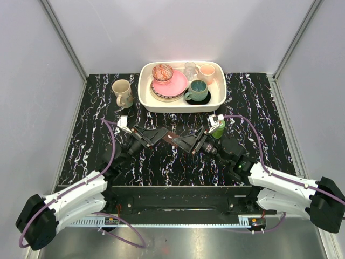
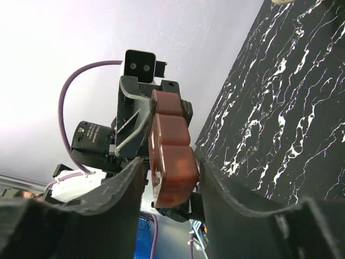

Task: Sort the pills into containers

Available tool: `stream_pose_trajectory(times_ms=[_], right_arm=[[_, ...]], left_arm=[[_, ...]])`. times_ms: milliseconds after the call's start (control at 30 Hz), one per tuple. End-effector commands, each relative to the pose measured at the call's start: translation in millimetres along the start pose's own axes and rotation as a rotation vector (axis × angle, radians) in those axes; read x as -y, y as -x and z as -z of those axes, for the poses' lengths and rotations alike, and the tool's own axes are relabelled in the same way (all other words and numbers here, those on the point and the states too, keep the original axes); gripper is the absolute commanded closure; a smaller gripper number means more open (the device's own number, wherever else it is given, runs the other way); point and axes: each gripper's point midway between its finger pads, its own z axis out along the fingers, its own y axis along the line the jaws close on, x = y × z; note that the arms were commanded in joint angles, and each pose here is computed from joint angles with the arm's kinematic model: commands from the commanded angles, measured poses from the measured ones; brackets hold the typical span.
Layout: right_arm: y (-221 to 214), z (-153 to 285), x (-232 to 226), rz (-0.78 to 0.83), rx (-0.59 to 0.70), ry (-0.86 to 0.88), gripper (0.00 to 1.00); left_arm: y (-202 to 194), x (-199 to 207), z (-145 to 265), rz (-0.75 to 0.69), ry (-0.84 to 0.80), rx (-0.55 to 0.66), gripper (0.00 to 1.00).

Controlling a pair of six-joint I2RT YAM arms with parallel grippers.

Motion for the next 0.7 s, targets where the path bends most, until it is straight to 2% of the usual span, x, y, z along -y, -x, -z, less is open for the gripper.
stream_pose_trajectory(times_ms=[0,133,233,433,533,567,633,667], right_arm=[[11.8,-3.2,-14.5,0.033,0.040,0.042,0.42],[15.0,-1.0,-15.9,0.036,0.056,0.046,0.40],[16.7,-0.4,-19.3,0.041,0.062,0.056,0.46],[13.5,-1.4,-20.2,0.033,0.048,0.071,0.66],[12.9,-1.6,-22.2,0.031,0.046,0.080,0.79],[12.8,-1.2,-20.8,0.031,0.046,0.077,0.81],[13.9,-0.2,-22.0,0.030,0.051,0.080,0.88],[14.6,0.8,-22.8,0.031,0.054,0.081,0.90]], left_arm=[[-4.2,10.3,-0.1,0.020,-0.041,-0.012,1.00],[-6.4,12.8,0.3,0.024,-0.051,-0.024,1.00],[-8.5,10.7,1.3,0.031,-0.050,-0.032,1.00],[-9.2,12.4,1.4,0.042,-0.063,-0.030,0.99],[-10.2,14.8,0.9,0.044,-0.075,-0.032,0.86],[-10.9,15.2,0.9,0.044,-0.077,-0.035,0.74],[-11.8,16.9,1.0,0.044,-0.082,-0.040,0.62],[-11.9,16.8,1.8,0.043,-0.084,-0.041,0.51]])
